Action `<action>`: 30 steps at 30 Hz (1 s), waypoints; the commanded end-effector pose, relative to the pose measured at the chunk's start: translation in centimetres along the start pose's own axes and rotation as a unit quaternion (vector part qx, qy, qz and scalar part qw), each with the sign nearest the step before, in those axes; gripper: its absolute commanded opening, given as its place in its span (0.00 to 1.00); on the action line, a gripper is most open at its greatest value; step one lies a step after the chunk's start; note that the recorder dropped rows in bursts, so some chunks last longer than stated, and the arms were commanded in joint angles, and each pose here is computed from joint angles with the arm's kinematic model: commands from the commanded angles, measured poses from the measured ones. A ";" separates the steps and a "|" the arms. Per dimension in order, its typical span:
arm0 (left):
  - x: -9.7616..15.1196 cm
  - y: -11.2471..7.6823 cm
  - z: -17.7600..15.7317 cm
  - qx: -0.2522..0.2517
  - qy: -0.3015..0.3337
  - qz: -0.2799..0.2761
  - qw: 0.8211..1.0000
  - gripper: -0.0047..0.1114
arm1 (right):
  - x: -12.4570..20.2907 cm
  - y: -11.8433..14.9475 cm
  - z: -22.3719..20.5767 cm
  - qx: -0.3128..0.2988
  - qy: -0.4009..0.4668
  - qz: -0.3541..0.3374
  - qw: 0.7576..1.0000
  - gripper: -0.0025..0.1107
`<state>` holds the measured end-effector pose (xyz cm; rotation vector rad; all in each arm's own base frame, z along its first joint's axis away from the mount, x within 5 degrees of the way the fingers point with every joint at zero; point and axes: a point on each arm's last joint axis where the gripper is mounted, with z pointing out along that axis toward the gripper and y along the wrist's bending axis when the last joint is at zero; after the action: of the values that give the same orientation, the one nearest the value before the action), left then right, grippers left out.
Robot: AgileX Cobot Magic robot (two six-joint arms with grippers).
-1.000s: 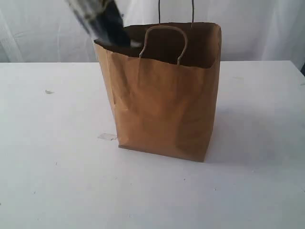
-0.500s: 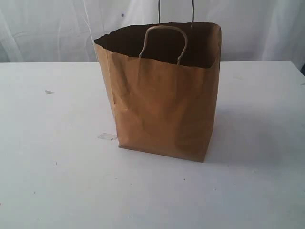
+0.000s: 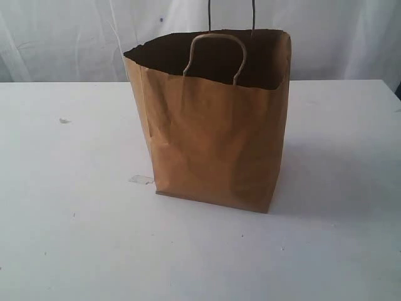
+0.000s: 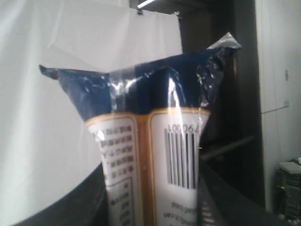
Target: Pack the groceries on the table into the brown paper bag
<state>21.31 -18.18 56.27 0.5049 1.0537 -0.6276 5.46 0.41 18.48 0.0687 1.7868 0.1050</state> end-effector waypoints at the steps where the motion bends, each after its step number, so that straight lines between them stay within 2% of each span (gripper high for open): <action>1: 1.3 -2.0 1.9 0.029 0.009 0.001 1.000 0.04 | -0.2 0.0 0.0 0.001 -0.008 0.001 1.000 0.02; 7: 4.8 -2.6 3.7 -0.051 0.070 0.015 0.996 0.04 | -0.2 0.0 0.0 0.001 -0.008 0.001 1.000 0.02; 11: 5.6 -4.0 4.3 -0.032 0.073 0.047 0.996 0.04 | -0.2 0.0 0.0 0.001 -0.008 0.001 1.000 0.02; 15: 6.5 -5.2 4.8 -0.021 0.072 0.023 0.997 0.04 | -0.2 0.0 0.0 0.001 -0.008 0.001 1.000 0.02; 20: 8.3 -5.7 5.7 -0.036 0.080 -0.005 0.996 0.04 | -0.2 0.0 0.0 0.001 -0.008 0.001 1.000 0.02; 26: 10.3 -6.0 6.5 -0.036 0.100 -0.004 0.994 0.04 | -0.2 0.0 0.0 0.001 -0.008 0.001 1.000 0.02; 30: 12.8 -6.6 7.3 -0.026 0.126 -0.004 0.992 0.04 | -0.2 0.0 0.0 0.001 -0.008 0.001 1.000 0.02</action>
<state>26.12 -30.67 46.34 0.5625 1.3260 -0.5415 5.46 0.41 18.48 0.0687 1.7868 0.1050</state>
